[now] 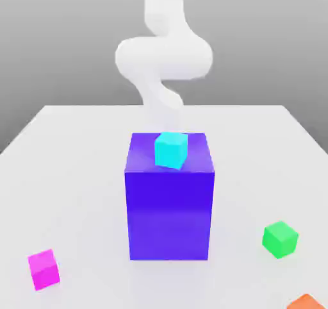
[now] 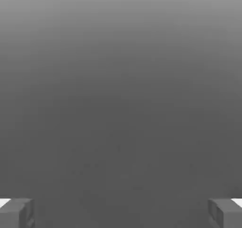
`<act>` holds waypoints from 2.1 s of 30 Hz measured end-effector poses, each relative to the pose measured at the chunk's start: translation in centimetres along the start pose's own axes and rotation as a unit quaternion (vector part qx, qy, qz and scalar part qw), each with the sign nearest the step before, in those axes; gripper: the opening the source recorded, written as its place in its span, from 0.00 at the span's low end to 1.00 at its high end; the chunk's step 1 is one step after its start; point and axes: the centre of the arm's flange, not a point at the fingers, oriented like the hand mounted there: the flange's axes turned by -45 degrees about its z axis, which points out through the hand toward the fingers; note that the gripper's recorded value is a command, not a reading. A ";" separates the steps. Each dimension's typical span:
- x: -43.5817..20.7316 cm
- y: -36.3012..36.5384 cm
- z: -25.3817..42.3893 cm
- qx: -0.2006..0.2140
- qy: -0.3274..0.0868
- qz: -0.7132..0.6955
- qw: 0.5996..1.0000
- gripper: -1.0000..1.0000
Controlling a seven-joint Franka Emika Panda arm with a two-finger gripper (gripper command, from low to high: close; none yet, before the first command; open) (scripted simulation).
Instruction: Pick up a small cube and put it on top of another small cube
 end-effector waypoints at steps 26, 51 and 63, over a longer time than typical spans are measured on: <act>-25.8 20.1 37.2 0.078 -0.318 -0.193 0.925 0.50; -24.4 11.7 41.2 0.122 -0.347 -0.282 0.886 0.00; -24.9 -18.0 36.9 0.200 -0.319 -0.489 0.786 0.00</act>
